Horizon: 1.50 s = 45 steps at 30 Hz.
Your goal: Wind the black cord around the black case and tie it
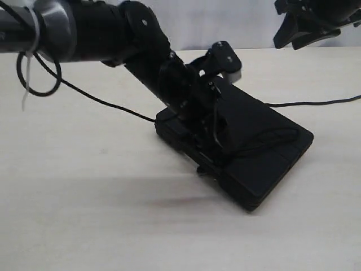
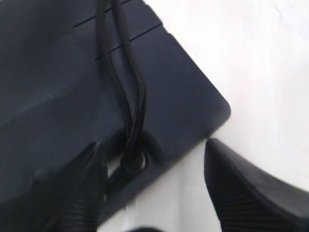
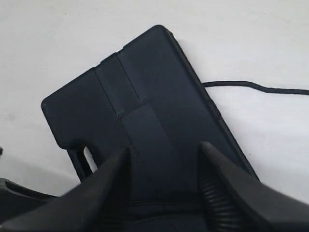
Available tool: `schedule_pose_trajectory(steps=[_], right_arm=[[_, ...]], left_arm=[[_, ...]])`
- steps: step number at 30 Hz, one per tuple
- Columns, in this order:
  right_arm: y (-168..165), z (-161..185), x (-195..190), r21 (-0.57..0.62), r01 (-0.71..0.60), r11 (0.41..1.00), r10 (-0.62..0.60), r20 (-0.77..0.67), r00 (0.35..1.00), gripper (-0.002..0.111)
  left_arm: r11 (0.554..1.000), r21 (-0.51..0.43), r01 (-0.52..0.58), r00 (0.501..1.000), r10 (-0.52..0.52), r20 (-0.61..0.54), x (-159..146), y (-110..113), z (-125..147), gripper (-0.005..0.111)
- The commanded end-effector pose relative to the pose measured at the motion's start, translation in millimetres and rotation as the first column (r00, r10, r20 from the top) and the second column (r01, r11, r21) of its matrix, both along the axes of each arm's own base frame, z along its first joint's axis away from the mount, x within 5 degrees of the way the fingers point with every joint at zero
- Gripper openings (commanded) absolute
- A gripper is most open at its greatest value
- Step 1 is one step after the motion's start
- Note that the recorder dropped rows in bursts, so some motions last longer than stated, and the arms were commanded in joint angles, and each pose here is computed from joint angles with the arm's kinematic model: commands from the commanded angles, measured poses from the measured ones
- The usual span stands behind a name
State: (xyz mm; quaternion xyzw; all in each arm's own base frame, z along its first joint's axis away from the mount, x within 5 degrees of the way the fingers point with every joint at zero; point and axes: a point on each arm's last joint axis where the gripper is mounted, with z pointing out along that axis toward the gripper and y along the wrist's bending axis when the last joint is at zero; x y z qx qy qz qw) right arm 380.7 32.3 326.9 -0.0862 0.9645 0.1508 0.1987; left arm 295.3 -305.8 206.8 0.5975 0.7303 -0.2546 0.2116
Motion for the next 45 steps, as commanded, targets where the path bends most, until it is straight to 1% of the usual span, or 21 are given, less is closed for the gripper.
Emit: schedule_pose_trajectory(steps=[1,4,7,10,14,15,17,18,21,23,24,26,29,30,32,34,36,37,38,40,45], right_arm=[[-10.1,-2.0,-5.2,-0.017,0.028,0.999,-0.028,-0.013,1.000,0.042],[-10.5,-5.5,-6.5,-0.022,0.028,0.999,-0.029,-0.024,0.999,0.042],[-10.5,-5.4,-6.3,-0.022,0.029,0.999,-0.030,-0.021,0.999,0.042],[-10.8,-4.7,-4.4,-0.022,0.037,0.999,-0.037,0.000,0.999,0.042],[-10.9,-5.9,-2.8,-0.022,0.040,0.999,-0.040,0.005,0.999,0.042],[-11.0,-5.8,-2.4,-0.022,0.042,0.999,-0.041,0.009,0.999,0.042],[-11.0,-5.8,-2.4,-0.022,0.042,0.999,-0.041,0.009,0.999,0.042],[-11.0,-5.8,-2.4,-0.022,0.042,0.999,-0.041,0.009,0.999,0.042],[-11.7,-6.0,-2.5,-0.031,0.041,0.999,-0.041,0.009,0.999,0.042],[-15.5,-9.7,-2.9,-0.079,0.037,0.996,-0.037,0.006,0.999,0.042],[-19.1,-13.6,-3.0,-0.119,0.049,0.992,-0.049,0.002,0.999,0.042],[-33.2,-26.6,-3.7,-0.177,0.124,0.976,-0.128,-0.011,0.992,0.042],[-62.2,-47.4,-4.5,-0.162,0.242,0.956,-0.245,0.005,0.970,0.042],[-72.4,-54.5,-6.1,-0.148,0.280,0.949,-0.282,0.006,0.959,0.042],[-102.1,-66.7,-9.6,-0.097,0.394,0.914,-0.393,0.033,0.919,0.042],[-134.8,-78.6,-14.8,-0.031,0.517,0.856,-0.515,0.051,0.856,0.042],[-155.3,-88.4,-16.6,0.030,0.597,0.802,-0.598,0.046,0.800,0.042],[-167.5,-100.9,-15.4,0.061,0.636,0.769,-0.638,0.016,0.770,0.042],[-173.6,-106.4,-14.5,0.083,0.655,0.751,-0.657,0.001,0.754,0.042],[-183.9,-128.4,-7.5,0.119,0.696,0.708,-0.695,-0.054,0.717,0.042],[-202.8,-168.8,21.3,0.125,0.739,0.662,-0.737,-0.070,0.672,0.042]], left_arm=[[0.988,0.007,0.153,0.965,-0.151,0.215,-11.5,-30.0,-21.2,0.059],[0.995,0.007,0.101,0.940,-0.097,0.326,-5.4,-41.2,-33.2,0.066],[0.997,0.015,0.076,0.933,-0.077,0.352,-1.4,-43.3,-42.2,0.067],[0.996,0.037,0.081,0.934,-0.089,0.347,0.6,-42.2,-50.9,0.067],[0.998,0.035,0.057,0.940,-0.065,0.336,2.8,-43.6,-61.2,0.067],[0.998,0.031,0.051,0.943,-0.058,0.327,2.8,-43.9,-62.9,0.065],[0.999,0.025,0.038,0.951,-0.043,0.307,2.7,-44.7,-67.2,0.056],[0.999,0.028,0.038,0.951,-0.045,0.305,2.8,-44.8,-69.2,0.049],[0.998,0.039,0.043,0.952,-0.053,0.303,2.9,-44.6,-73.7,0.022],[0.998,0.044,0.047,0.949,-0.058,0.309,3.2,-44.4,-73.8,0.002],[0.998,0.040,0.040,0.946,-0.051,0.320,4.5,-44.7,-73.0,0.000],[0.999,0.029,0.016,0.936,-0.025,0.352,7.9,-44.7,-69.8,0.000],[0.999,-0.018,-0.043,0.912,0.047,0.409,14.3,-44.9,-58.1,0.000],[0.998,-0.030,-0.060,0.905,0.067,0.421,15.9,-44.8,-55.4,0.000],[0.992,-0.069,-0.107,0.889,0.126,0.440,19.6,-44.6,-48.2,0.000],[0.988,-0.086,-0.127,0.872,0.152,0.465,22.2,-44.1,-43.7,0.000],[0.987,-0.088,-0.131,0.867,0.157,0.472,23.0,-43.9,-43.3,0.000],[0.988,-0.088,-0.130,0.864,0.157,0.478,23.3,-43.9,-43.1,0.000],[0.988,-0.088,-0.130,0.864,0.157,0.478,23.3,-43.9,-43.1,0.000],[0.990,-0.078,-0.116,0.869,0.140,0.475,22.3,-44.0,-43.8,0.000],[0.994,-0.064,-0.092,0.881,0.111,0.460,19.5,-44.1,-44.5,0.000]])
